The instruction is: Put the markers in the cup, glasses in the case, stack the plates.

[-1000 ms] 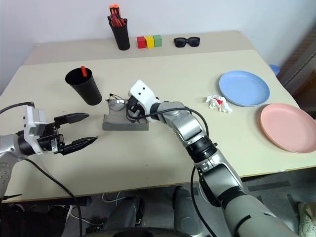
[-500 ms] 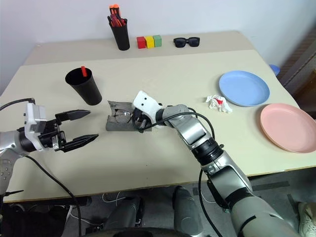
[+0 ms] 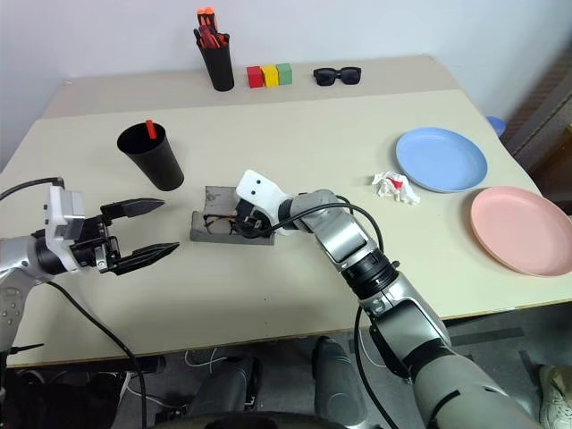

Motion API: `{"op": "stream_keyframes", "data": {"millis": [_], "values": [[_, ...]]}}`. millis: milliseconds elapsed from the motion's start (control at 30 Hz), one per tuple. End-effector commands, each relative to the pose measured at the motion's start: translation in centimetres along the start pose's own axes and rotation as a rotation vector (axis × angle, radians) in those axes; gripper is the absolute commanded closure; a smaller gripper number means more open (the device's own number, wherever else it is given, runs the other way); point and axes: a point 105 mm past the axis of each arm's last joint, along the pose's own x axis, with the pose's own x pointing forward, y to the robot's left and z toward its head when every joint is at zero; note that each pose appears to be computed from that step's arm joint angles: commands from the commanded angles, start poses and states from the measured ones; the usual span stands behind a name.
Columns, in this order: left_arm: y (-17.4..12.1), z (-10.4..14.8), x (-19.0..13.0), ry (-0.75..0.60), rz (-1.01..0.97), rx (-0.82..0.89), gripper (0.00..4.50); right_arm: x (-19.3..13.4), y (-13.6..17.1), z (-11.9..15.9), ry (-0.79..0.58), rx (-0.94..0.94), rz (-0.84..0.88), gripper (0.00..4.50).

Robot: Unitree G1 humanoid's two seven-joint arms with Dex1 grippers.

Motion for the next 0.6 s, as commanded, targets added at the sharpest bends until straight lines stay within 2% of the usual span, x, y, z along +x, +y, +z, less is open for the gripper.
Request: {"op": "stream_keyframes", "data": {"millis": [33,233,367,467,533,600], "values": [[0.4,0.7,0.0,-0.012,0.005,0.038,0.00,-0.8,-0.9,2.7,-0.083,-0.014,-0.026,0.05],[1.9,1.0,1.2,-0.013,0.050,0.052,0.00,-2.0,-3.4,5.2,-0.196,0.014,-0.115,0.05],[2.7,1.2,2.3,-0.015,0.074,0.063,0.00,-3.4,-3.7,6.3,-0.263,0.007,-0.097,0.05],[3.5,1.5,3.8,-0.035,0.100,0.060,0.00,-5.4,-3.3,8.5,-0.430,0.077,-0.030,0.05],[4.5,1.1,5.2,0.006,0.135,0.077,0.00,-7.8,-3.2,9.5,-0.576,0.152,0.023,0.05],[5.7,1.9,6.8,-0.006,0.189,0.116,0.52,-9.5,-2.9,8.3,-0.607,0.174,0.039,0.00]]}}
